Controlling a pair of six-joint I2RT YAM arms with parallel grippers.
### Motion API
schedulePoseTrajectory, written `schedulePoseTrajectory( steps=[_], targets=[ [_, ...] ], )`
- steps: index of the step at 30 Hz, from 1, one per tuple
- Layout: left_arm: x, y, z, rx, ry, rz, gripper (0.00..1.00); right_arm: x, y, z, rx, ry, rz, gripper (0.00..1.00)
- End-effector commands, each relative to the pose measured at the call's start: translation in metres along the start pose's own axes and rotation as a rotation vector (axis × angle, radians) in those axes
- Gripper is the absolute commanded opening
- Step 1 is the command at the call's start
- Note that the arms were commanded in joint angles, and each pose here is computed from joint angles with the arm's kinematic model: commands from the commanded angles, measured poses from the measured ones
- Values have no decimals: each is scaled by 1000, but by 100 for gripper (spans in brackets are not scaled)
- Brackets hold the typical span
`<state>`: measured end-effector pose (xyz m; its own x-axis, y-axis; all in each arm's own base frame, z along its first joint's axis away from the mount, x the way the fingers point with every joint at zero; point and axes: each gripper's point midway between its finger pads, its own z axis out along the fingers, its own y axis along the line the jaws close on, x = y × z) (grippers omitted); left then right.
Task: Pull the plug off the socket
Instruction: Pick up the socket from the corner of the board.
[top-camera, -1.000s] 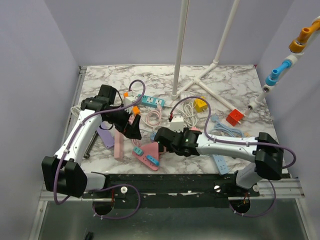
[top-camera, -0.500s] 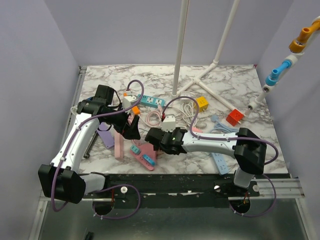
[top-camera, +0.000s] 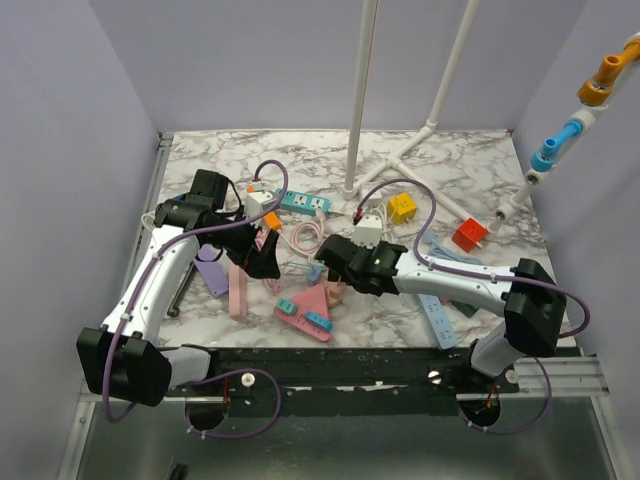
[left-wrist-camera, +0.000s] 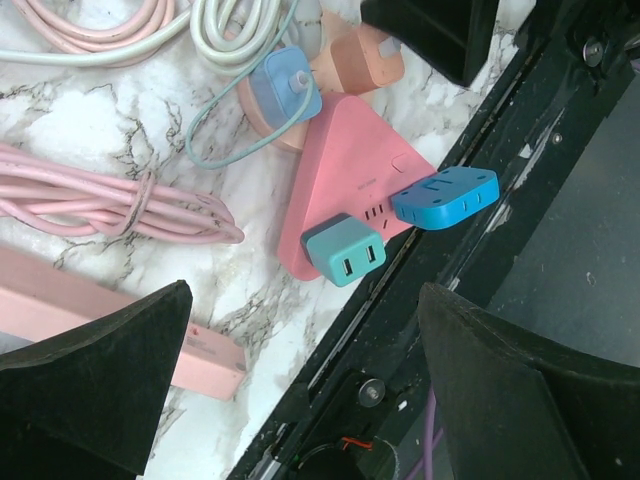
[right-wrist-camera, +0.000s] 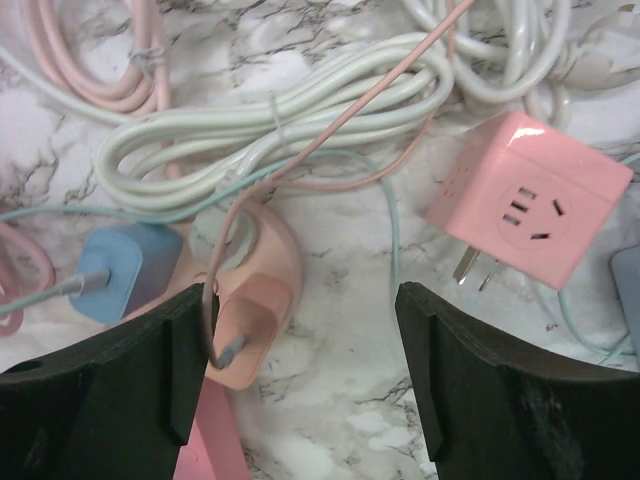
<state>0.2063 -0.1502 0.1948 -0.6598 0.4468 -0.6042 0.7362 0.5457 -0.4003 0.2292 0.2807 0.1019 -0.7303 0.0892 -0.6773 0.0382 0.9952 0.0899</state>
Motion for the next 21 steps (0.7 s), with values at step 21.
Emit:
schedulePoseTrajectory(
  steps=[21],
  targets=[
    [3, 10, -1, -53, -7, 55, 98, 24, 31, 28, 5, 133, 47, 86]
  ],
)
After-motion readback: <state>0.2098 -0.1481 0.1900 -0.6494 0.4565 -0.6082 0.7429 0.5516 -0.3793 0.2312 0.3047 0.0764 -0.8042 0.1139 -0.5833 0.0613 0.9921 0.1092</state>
